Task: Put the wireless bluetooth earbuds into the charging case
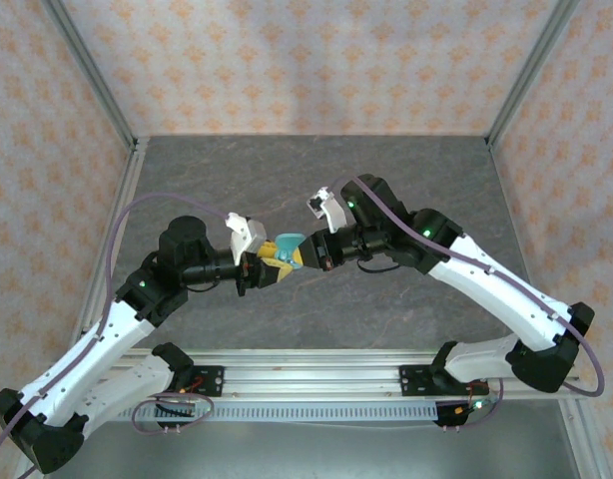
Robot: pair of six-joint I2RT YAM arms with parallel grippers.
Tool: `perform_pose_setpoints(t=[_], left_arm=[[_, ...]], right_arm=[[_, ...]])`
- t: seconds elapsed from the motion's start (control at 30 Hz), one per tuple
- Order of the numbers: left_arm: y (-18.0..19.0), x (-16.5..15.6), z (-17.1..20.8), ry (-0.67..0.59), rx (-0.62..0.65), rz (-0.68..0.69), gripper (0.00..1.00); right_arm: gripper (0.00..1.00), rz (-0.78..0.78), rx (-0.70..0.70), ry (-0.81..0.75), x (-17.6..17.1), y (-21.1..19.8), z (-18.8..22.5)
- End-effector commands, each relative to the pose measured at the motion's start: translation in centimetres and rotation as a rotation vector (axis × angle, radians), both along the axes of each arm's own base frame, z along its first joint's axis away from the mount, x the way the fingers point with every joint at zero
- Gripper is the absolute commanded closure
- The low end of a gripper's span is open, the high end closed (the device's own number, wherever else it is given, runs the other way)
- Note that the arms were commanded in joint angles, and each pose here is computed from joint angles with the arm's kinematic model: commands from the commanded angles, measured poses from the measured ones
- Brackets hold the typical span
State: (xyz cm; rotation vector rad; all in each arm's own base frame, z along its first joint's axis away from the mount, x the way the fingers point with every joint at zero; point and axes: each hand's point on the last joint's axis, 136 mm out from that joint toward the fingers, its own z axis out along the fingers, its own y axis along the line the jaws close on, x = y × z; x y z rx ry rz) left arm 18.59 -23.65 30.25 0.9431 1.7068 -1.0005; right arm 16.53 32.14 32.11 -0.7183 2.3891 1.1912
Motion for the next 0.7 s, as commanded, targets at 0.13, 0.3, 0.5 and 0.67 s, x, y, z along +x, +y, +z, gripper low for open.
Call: perform_pose_setpoints(t=[0.13, 0.3, 0.5, 0.67], left_arm=[[-0.18, -0.44, 3.12, -0.088, -0.048, -0.022, 0.86], [-0.25, -0.44, 3.11, -0.086, -0.047, -0.024, 0.86], [-0.33, -0.47, 3.02, -0.083, -0.046, -0.027, 0.86], [-0.32, -0.41, 2.89, -0.081, -0.044, -0.026, 0.86]], right_arm=[[0.81, -0.002, -0.067, -0.017, -0.04, -0.93, -0.29], [0.75, -0.006, -0.073, -0.021, 0.25, -0.74, -0.16], [0.74, -0.004, -0.078, -0.027, 0.48, -0.57, 0.01], [0.70, -0.007, -0.097, -0.024, 0.66, -0.57, -0.16]])
